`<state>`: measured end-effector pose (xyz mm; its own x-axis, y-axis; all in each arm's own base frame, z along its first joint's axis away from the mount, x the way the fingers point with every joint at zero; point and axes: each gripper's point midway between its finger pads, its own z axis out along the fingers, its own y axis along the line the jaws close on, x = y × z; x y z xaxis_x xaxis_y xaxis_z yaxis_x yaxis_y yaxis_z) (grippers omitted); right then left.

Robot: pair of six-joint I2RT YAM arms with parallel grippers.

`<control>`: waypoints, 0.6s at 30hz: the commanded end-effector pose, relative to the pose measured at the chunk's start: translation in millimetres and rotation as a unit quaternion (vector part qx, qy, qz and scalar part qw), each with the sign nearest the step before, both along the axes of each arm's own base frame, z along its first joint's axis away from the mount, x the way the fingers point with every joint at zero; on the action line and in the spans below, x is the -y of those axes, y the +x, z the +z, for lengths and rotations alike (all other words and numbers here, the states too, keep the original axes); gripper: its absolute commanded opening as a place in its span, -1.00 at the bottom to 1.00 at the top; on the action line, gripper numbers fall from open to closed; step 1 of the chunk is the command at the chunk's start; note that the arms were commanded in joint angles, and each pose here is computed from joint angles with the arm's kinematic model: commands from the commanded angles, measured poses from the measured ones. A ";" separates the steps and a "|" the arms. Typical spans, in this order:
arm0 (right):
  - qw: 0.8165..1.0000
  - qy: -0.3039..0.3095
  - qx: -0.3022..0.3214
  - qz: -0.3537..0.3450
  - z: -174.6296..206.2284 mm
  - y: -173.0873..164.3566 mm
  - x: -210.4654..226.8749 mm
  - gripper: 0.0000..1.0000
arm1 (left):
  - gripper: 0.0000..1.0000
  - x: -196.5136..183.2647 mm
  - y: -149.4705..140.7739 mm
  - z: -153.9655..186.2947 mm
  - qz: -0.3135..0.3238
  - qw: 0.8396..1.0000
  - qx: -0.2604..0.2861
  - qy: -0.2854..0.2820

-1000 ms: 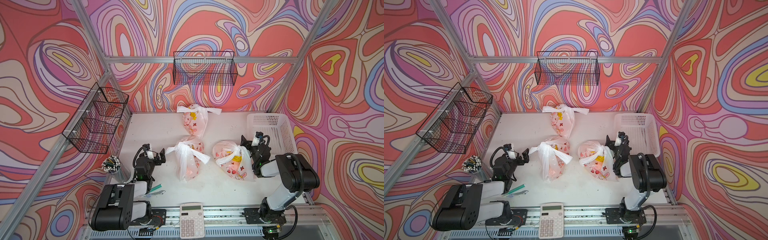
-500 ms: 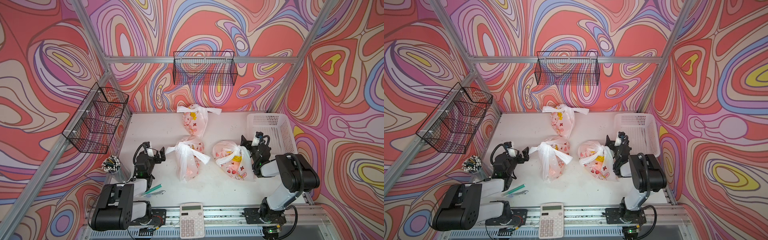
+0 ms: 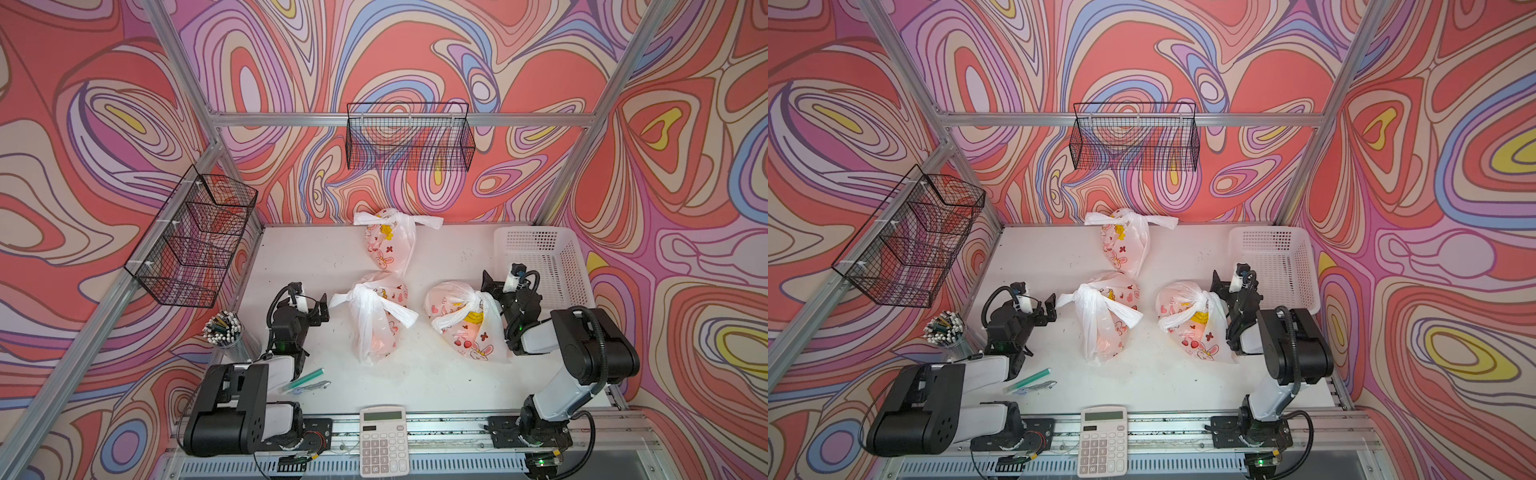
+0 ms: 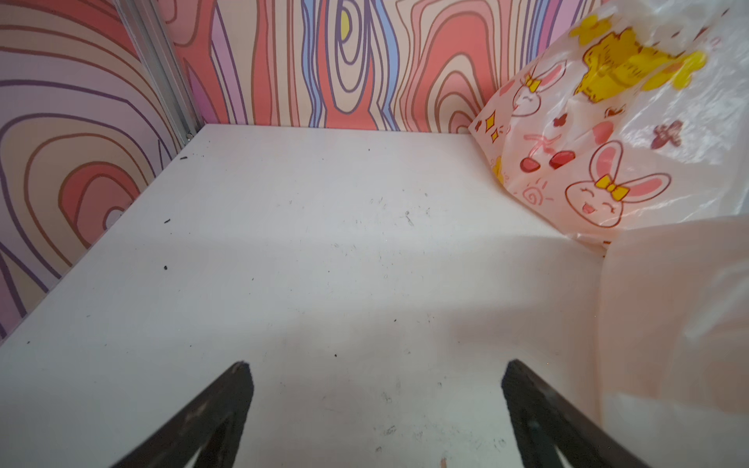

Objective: Place the oranges into plastic bags & tie knots
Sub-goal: Reset both arms

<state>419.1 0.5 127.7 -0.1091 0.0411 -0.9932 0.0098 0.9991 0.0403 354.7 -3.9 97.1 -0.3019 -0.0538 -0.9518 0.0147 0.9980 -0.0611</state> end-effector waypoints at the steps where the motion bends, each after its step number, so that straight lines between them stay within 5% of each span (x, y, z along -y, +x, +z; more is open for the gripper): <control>1: 0.999 -0.007 -0.037 -0.006 -21.1 -4.0 2.7 0.97 | 0.99 -3.7 14.2 8.6 0.000 0.999 0.037 0.019; 4: 0.999 -0.008 -0.037 -0.006 -20.6 -3.7 2.5 0.96 | 0.99 -10.7 17.2 7.0 0.021 0.998 0.054 0.017; 7: 0.999 -0.008 -0.037 -0.006 -20.5 -3.6 2.5 0.96 | 0.99 -27.3 23.1 -1.9 0.069 0.998 0.006 0.009; 10: 0.999 -0.008 -0.037 -0.007 -20.6 -3.8 2.6 0.96 | 0.99 -22.4 36.9 -9.0 0.054 0.998 -0.036 0.013; 18: 0.999 -0.012 -0.040 -0.012 -21.4 -2.7 2.8 0.96 | 0.99 -19.1 35.3 -6.9 0.045 0.999 -0.021 0.013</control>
<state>419.2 -0.2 127.7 -0.1092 0.0405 -0.9932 0.0166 0.9991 0.0389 392.1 13.4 90.6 -0.3379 -0.0615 -0.9392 -0.0742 0.9965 -0.0386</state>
